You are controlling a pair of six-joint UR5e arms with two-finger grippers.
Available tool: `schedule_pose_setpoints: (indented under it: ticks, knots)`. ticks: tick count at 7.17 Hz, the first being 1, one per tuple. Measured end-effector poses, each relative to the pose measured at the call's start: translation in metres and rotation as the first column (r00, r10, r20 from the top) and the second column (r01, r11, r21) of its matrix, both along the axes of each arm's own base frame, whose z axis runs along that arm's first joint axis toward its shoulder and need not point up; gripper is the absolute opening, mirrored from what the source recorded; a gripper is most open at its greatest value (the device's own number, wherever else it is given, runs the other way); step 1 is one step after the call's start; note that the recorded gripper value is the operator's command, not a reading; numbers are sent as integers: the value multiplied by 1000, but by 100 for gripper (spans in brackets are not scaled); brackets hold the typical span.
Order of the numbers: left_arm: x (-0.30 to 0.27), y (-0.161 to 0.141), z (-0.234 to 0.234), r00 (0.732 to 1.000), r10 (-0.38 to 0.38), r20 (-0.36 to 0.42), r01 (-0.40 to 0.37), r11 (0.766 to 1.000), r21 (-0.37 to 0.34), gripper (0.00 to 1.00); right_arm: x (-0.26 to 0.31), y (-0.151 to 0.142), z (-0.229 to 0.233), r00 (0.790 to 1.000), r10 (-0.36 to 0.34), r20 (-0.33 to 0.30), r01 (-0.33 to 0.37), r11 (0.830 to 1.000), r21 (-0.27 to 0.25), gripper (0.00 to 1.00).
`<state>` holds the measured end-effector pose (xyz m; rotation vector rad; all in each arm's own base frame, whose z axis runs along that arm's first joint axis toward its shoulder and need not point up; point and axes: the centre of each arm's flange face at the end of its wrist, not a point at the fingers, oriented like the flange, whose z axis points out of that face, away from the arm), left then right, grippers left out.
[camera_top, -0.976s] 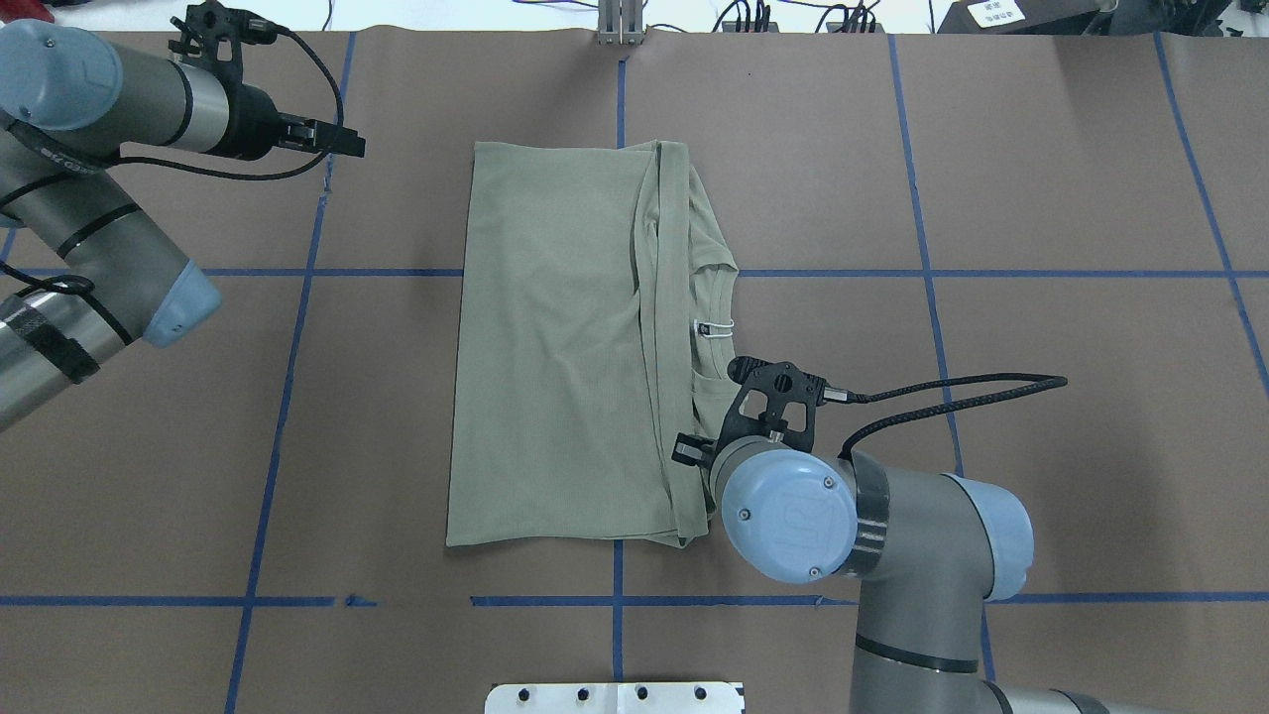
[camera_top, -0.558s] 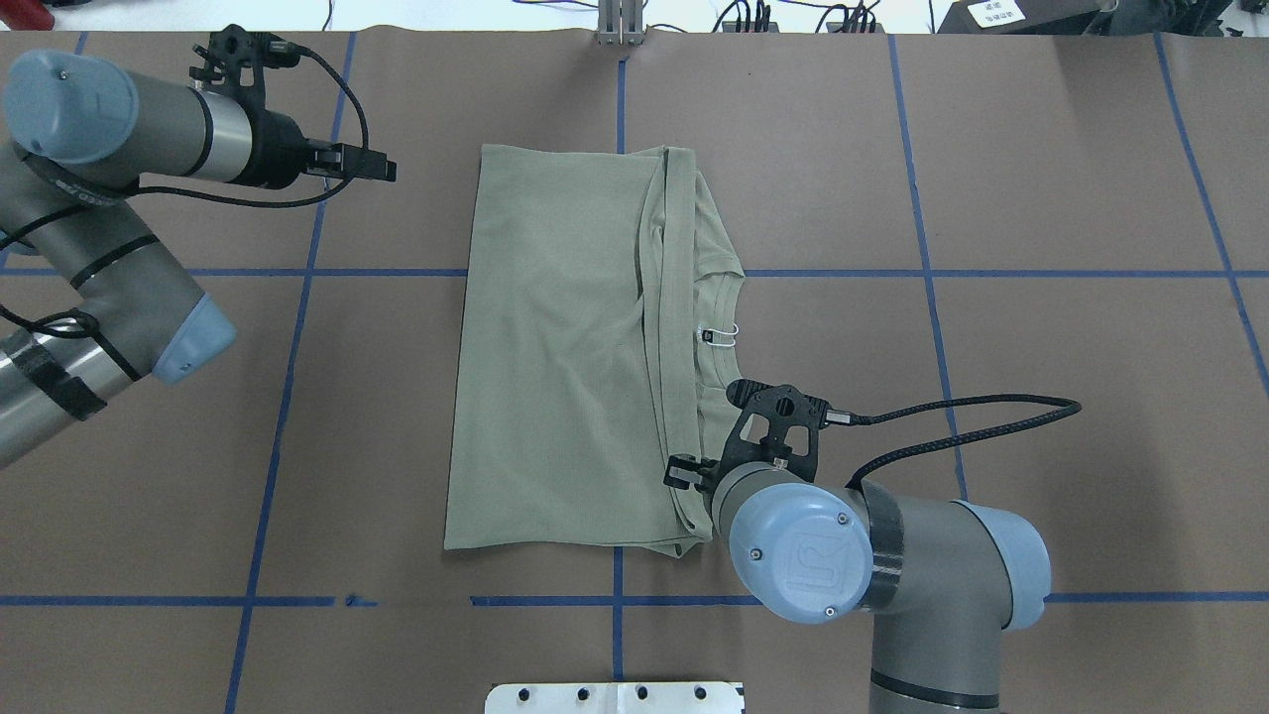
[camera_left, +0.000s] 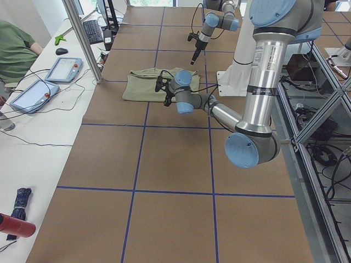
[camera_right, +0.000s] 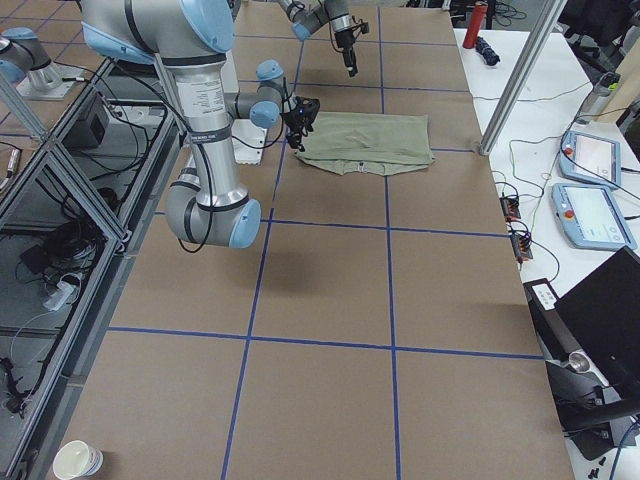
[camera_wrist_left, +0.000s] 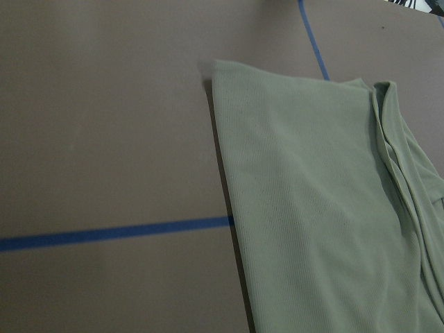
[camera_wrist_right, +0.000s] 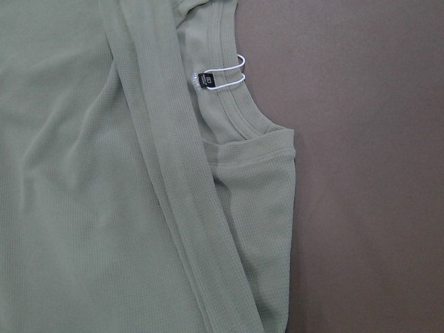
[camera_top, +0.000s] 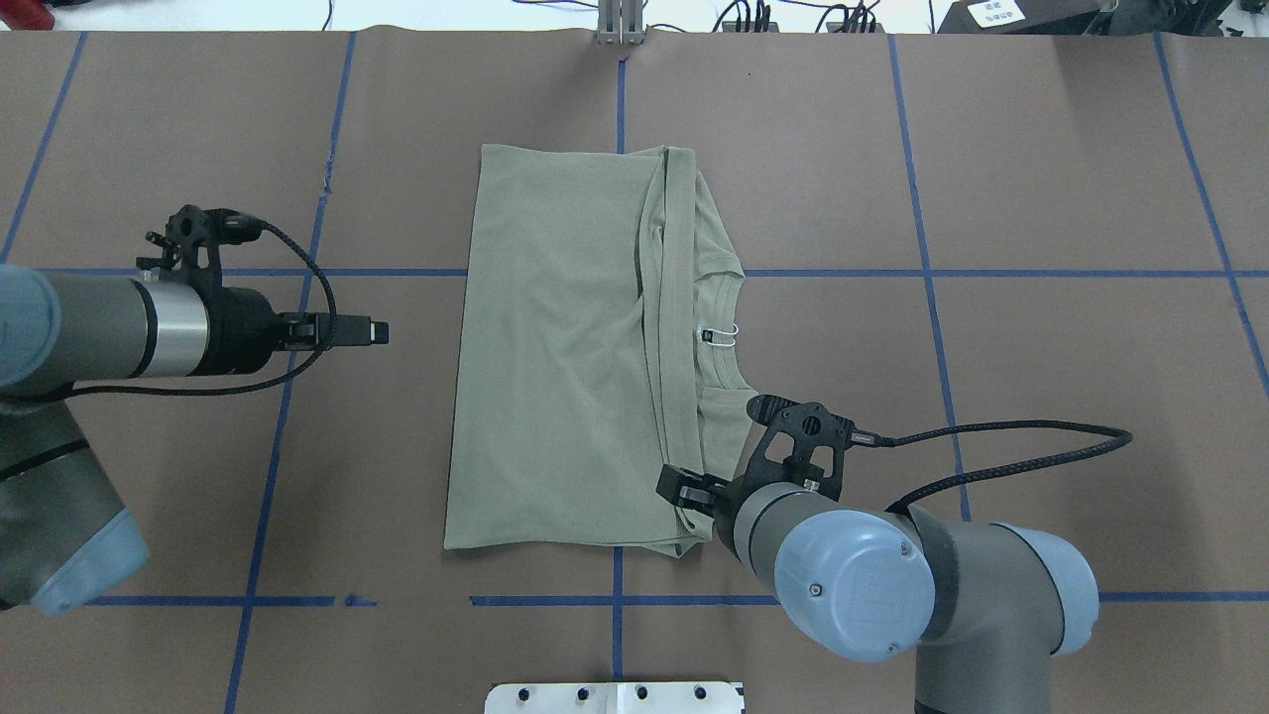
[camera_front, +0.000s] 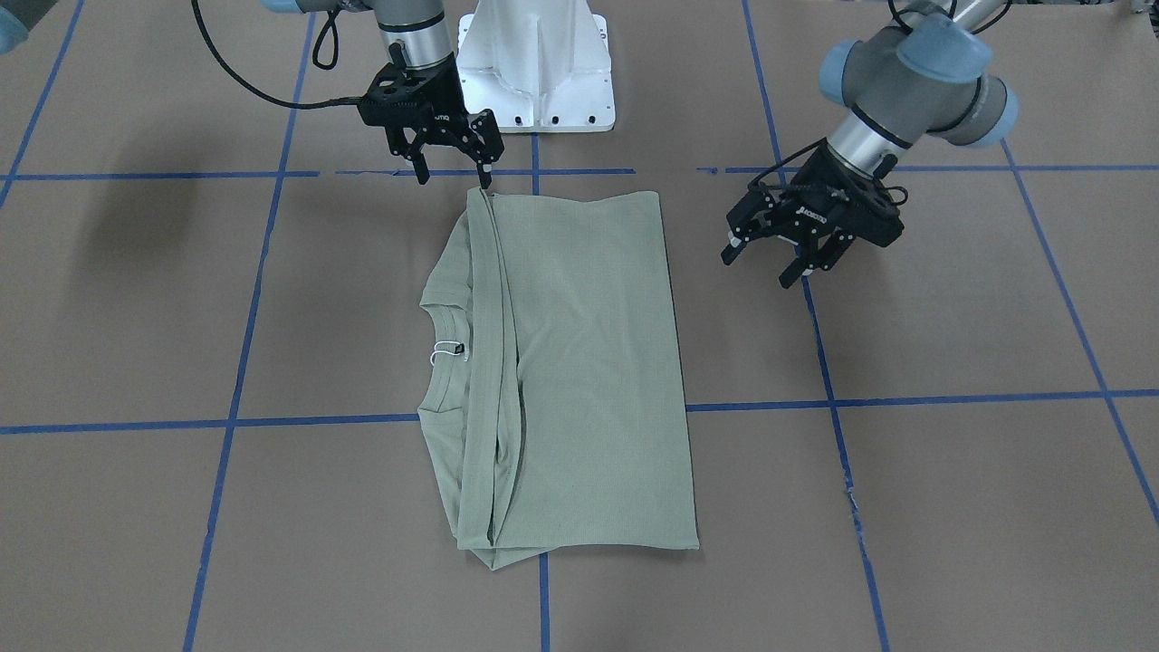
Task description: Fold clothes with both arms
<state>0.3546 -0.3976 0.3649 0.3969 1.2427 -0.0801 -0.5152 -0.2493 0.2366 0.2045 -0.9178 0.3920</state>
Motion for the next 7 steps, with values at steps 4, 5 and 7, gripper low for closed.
schedule_pose_setpoints:
  ticks: [4, 5, 7]
  knots:
    - [-2, 28, 2, 1000, 17, -4, -17, 1000, -12, 100, -37, -6, -20, 927, -222, -302, 286, 939, 189, 68]
    - [-2, 28, 2, 1000, 18, -5, -18, 1000, -11, 100, -43, -9, -18, 886, -270, -377, 370, 902, 223, 61]
    - [-2, 29, 1, 1000, 20, -5, -20, 1000, -10, 100, -58, -11, -8, 807, -340, -483, 504, 824, 260, 60]
